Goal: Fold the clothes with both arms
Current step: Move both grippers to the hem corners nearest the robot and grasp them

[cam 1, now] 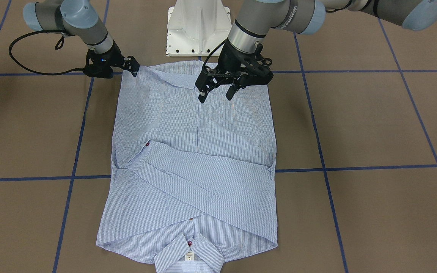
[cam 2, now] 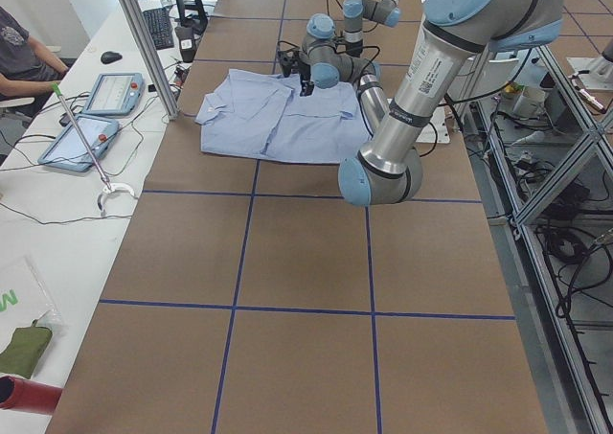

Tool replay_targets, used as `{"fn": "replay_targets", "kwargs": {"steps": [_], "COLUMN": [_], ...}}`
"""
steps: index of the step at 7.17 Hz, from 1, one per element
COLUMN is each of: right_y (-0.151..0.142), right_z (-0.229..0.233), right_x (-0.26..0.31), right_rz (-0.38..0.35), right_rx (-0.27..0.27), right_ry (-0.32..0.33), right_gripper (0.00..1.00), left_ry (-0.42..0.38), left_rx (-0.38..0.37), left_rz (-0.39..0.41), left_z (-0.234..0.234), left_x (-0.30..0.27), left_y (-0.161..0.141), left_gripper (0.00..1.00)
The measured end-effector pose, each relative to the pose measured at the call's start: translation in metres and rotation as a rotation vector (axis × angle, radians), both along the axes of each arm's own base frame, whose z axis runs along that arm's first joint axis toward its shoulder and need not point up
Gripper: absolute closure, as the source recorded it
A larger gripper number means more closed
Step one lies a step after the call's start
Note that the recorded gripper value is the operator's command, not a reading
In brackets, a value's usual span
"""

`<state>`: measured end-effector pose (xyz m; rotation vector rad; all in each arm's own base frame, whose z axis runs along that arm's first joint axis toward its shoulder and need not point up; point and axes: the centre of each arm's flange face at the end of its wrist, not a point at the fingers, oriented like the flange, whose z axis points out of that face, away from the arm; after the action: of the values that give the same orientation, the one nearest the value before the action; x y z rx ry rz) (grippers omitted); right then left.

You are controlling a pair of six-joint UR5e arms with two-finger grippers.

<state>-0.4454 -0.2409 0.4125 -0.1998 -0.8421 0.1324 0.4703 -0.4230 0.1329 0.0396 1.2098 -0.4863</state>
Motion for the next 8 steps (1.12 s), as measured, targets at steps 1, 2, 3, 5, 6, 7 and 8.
{"fn": "replay_targets", "kwargs": {"steps": [1,2,3,5,6,7,8], "right_y": [0.0037,0.0055,0.0064,0.0065,0.0065,0.0066,0.0066], "right_z": [0.0014,0.001,-0.0004,-0.0032,-0.0036,-0.0031,-0.002], "right_x": [-0.0008,-0.0016,-0.0024,-0.003,-0.0031,-0.0029,-0.0025], "right_rz": [-0.007,-0.012,-0.015,-0.017,-0.016,-0.012,-0.009], "right_rx": [-0.003,-0.006,-0.007,-0.007,-0.009,-0.014,-0.018], "right_ry": [0.003,0.002,-0.001,-0.007,-0.008,-0.006,-0.003], "right_gripper": [0.24,0.35,0.51,0.73,0.73,0.8,0.89], "left_ry": [0.001,0.002,0.001,0.0,-0.002,-0.002,-0.002], "left_rx": [0.001,0.001,0.001,-0.001,-0.001,-0.002,-0.003], "left_rz": [-0.001,-0.003,-0.005,-0.009,-0.011,-0.012,-0.013], "left_z": [-0.0007,-0.0007,-0.0005,0.0007,0.0015,0.0019,0.0021], "left_x": [-0.001,-0.0017,-0.0027,-0.0039,-0.0044,-0.0049,-0.0052], "left_y": [-0.0002,-0.0008,-0.0017,-0.0036,-0.0044,-0.005,-0.0053], "left_gripper": [0.0,0.0,0.0,0.0,0.0,0.0,0.0]}}
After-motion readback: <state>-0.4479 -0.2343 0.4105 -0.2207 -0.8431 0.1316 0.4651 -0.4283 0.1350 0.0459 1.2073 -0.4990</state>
